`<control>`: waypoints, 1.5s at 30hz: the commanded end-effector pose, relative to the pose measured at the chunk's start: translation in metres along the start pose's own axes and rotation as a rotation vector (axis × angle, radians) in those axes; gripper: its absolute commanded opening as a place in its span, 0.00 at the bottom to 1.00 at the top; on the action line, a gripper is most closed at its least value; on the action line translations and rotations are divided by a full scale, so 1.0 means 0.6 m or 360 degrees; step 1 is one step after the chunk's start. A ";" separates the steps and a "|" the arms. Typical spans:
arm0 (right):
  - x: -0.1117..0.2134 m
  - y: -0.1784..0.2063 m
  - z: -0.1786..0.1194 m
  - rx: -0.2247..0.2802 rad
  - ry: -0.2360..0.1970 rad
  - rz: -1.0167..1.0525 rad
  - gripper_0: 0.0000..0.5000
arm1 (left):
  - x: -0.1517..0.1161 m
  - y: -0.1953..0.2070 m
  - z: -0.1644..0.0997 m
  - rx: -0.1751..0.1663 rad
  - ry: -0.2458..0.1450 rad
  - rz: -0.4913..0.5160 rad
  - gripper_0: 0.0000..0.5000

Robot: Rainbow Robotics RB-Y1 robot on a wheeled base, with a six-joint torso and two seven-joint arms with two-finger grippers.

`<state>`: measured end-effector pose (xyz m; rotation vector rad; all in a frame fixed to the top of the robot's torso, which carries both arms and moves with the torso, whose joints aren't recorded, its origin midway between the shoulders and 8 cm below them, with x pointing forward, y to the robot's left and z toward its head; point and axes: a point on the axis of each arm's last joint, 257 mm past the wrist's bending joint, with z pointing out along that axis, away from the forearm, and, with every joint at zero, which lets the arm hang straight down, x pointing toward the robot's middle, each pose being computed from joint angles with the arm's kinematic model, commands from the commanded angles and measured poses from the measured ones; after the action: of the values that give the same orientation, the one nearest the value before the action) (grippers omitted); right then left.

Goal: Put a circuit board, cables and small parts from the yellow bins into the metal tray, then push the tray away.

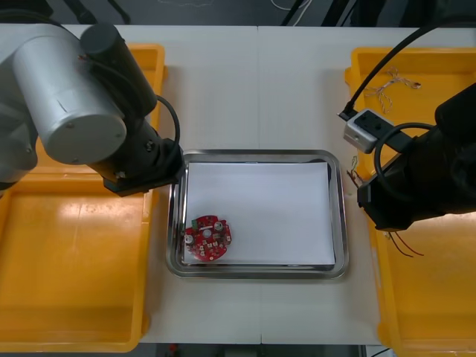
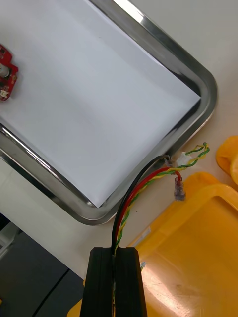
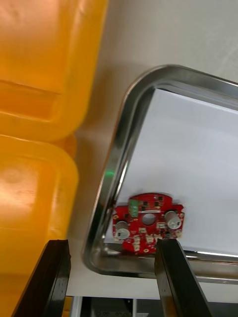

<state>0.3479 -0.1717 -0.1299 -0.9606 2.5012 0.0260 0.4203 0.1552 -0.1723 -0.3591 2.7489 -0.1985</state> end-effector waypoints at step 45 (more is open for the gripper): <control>-0.009 0.148 0.292 -0.0065 0.0232 -0.1330 0.00 | -0.388 0.259 -0.054 -0.0062 -0.0353 0.0596 1.00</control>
<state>0.3655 -0.0795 -0.2933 -1.9626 2.0863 -0.2380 0.5556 0.3910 -0.1387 -0.0563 2.6456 -0.0007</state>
